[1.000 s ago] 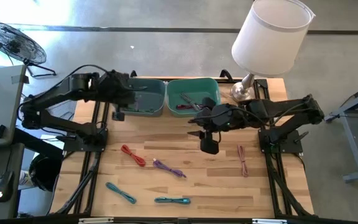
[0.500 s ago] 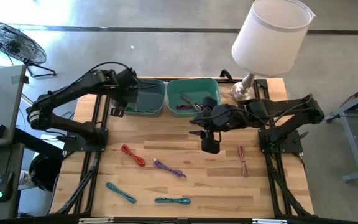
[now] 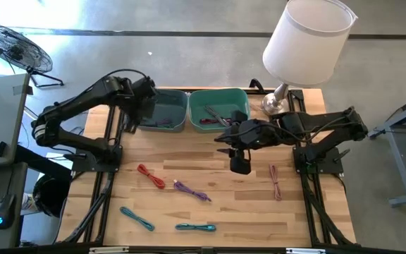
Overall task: Pick & Place USB Port
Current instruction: Put the orange charger cable into the blue bin
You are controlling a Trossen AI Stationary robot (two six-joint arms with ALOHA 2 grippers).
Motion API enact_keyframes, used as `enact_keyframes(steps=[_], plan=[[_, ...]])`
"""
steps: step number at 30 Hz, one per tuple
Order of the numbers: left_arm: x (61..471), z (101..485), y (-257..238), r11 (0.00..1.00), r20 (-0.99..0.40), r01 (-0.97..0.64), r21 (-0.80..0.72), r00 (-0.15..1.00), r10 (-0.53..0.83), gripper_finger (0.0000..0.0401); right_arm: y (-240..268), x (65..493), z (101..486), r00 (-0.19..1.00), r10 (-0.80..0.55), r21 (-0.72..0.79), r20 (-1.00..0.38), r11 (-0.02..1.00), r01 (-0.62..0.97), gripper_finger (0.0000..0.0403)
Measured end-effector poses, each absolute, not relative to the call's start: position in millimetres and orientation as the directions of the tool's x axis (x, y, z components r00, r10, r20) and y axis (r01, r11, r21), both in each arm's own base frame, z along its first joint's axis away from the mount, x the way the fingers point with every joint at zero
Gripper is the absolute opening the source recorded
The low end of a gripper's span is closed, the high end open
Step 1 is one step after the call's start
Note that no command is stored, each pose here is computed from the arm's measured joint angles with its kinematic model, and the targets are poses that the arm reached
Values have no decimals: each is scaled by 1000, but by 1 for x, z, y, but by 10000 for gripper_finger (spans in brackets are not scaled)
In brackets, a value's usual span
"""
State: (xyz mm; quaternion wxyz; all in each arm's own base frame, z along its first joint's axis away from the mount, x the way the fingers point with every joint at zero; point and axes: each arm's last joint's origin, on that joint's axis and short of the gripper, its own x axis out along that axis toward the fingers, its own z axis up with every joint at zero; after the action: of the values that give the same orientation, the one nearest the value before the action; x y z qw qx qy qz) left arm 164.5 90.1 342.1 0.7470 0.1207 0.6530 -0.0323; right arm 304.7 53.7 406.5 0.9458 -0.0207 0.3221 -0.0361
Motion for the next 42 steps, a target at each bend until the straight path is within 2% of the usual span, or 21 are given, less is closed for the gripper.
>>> enact_keyframes(steps=[2,4,7,9,14,20,28,38,42], plan=[[160,342,80,973,-981,218,-74,158,-110,180,54,304,406,782,-83,-66,-617,996,54,177],[163,339,71,957,-936,208,-204,244,-253,180,53,303,405,777,-84,-68,-623,996,54,178],[160,338,53,922,-900,285,-262,273,-340,180,52,304,405,776,-88,-74,-625,996,53,178],[162,331,43,912,-925,336,-237,209,-317,181,51,304,405,774,-90,-82,-626,995,50,176],[168,306,24,929,-984,351,-117,84,-155,181,47,304,404,768,-101,-99,-632,994,49,172],[181,261,3,905,-983,418,-82,116,-143,181,43,304,404,767,-108,-117,-632,992,44,172],[179,212,-17,941,-985,322,-105,96,-143,181,43,304,404,766,-105,-117,-634,992,39,168],[177,187,-29,968,-981,229,-103,140,-138,181,43,304,404,767,-87,-100,-636,994,30,165],[177,184,-30,972,-982,204,-114,125,-141,181,44,305,404,768,-68,-88,-637,996,15,161]])
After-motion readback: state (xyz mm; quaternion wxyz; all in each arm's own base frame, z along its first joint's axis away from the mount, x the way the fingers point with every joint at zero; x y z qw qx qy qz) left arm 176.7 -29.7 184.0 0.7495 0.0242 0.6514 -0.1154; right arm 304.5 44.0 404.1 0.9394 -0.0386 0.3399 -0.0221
